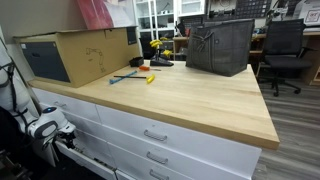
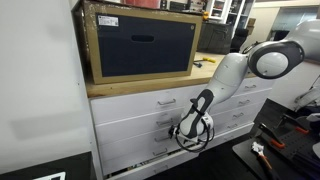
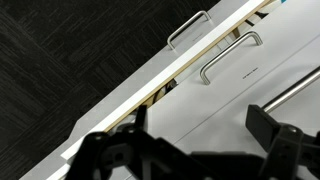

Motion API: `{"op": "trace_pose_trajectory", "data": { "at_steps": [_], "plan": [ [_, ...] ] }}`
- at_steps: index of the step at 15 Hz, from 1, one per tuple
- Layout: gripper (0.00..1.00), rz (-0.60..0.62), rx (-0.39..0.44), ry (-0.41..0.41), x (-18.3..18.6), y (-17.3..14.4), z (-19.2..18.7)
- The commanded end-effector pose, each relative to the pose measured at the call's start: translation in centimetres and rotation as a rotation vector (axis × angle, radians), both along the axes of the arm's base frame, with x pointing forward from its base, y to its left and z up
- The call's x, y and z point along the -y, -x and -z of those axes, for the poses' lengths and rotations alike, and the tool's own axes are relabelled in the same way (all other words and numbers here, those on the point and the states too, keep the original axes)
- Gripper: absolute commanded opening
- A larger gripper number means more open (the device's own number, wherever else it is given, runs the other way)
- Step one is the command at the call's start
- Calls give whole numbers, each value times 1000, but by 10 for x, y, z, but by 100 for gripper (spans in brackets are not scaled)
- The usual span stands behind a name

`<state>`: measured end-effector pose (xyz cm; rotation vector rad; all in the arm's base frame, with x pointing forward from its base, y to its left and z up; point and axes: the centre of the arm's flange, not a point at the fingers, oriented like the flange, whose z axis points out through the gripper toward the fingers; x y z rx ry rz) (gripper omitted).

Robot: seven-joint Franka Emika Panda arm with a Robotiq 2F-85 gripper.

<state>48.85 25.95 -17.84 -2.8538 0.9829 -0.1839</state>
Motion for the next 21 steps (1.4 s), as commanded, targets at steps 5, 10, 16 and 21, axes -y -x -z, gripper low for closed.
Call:
{"op": "trace_pose_trajectory", "data": {
  "at_steps": [5,10,16,21],
  "plan": [
    [100,10,-80,-27,-14,-48,42],
    [100,-43,-110,-37,-27,-25,31],
    [100,-126,-112,-78,-59,18,6],
    [100,-148,-94,-136,-90,39,-39]
  ]
}}
